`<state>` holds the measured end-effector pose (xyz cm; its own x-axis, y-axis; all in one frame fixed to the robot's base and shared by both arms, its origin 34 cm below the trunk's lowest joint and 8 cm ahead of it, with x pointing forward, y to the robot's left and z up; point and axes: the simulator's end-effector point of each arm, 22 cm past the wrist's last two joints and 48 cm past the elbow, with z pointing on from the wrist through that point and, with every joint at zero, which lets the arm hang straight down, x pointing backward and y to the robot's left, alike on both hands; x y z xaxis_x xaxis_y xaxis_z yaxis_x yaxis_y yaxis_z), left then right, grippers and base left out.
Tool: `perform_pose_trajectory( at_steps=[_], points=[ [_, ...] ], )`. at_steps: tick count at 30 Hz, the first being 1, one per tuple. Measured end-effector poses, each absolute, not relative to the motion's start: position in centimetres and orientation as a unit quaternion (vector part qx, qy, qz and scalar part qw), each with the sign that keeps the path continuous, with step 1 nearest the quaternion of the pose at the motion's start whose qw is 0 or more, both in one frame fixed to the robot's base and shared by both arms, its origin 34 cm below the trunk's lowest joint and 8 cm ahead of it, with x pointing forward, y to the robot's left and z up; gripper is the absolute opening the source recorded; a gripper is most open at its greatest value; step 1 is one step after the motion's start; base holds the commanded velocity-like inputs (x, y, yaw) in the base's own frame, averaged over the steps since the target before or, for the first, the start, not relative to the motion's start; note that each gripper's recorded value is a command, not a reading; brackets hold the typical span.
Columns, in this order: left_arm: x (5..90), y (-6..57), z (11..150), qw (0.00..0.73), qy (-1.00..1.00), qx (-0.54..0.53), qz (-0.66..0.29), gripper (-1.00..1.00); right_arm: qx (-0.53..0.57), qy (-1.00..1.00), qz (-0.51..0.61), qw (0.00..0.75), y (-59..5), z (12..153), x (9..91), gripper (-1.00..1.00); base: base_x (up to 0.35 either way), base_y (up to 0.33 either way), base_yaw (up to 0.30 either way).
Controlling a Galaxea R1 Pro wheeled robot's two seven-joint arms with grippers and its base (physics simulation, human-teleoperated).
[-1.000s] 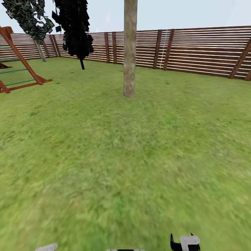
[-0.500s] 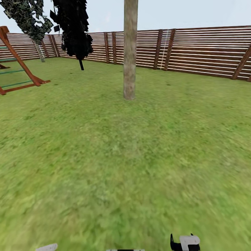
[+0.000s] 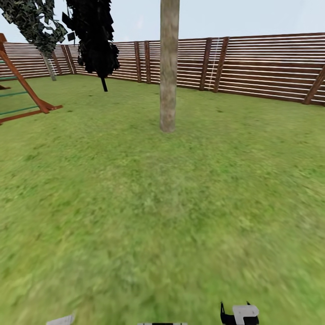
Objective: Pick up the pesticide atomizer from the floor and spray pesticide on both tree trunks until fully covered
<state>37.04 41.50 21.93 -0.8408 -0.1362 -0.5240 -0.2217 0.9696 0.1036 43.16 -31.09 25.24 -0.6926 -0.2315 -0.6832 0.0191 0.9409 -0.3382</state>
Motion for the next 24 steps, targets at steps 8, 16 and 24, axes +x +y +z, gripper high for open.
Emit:
perform_pose_trajectory(
  at_steps=[8,16,24],
  points=[
    [37.04,41.51,21.93,0.266,0.956,-0.094,0.080,-1.00,-0.059,0.906,-0.162,0.387,-31.10,25.23,43.16,1.00,0.340,0.000,0.000],
    [37.04,41.50,21.93,0.266,0.956,-0.094,0.080,-1.00,-0.059,0.906,-0.162,0.387,-31.10,25.23,43.14,1.00,0.340,0.000,0.000],
    [37.04,41.50,21.93,0.266,0.956,-0.094,0.080,-1.00,-0.059,0.906,-0.162,0.388,-31.11,25.24,43.16,1.00,0.340,0.000,0.000]
  ],
)
